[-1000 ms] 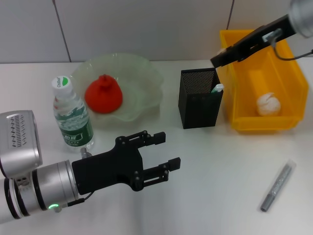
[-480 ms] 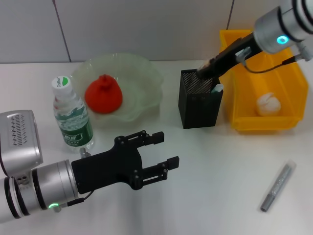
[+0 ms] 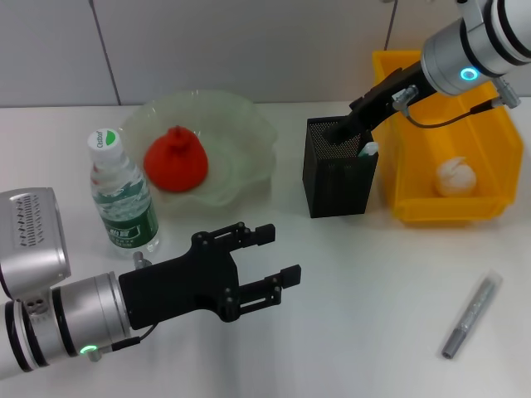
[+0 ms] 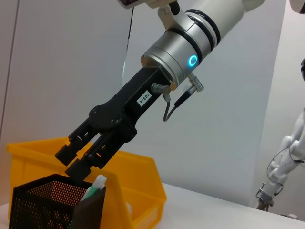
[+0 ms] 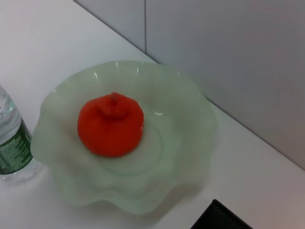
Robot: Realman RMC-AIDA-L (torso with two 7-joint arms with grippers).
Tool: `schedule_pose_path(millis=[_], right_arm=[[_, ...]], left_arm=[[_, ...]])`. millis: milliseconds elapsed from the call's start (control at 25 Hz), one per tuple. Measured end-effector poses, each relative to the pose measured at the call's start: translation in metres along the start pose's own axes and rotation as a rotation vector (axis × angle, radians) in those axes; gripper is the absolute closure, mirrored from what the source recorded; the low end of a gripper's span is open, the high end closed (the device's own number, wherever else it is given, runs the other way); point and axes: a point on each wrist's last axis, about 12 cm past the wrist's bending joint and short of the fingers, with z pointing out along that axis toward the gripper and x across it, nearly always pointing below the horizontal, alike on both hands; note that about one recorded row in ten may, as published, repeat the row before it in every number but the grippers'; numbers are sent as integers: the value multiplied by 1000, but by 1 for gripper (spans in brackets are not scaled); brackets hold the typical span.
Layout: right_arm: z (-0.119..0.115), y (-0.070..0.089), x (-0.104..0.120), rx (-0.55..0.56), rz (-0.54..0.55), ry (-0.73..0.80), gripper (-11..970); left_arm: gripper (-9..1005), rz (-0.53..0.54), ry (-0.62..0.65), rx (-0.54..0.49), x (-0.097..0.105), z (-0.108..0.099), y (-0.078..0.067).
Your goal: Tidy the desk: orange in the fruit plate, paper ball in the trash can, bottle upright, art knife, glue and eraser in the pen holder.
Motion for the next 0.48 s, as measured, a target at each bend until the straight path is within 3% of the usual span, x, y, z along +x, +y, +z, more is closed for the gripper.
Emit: schedule_pose_path(millis=[80,280,480], right_arm=[[-1,0,1,6,4,-12,349],[-22,2,14,-36,29,-221,220],[-62,14,39,-252,-19,-426,220]], left_arm=[[302,0,1,0,0,-1,0],[302,-4,6,-2,2,-2,0],[302,-13,17,-16,4,-3,1]])
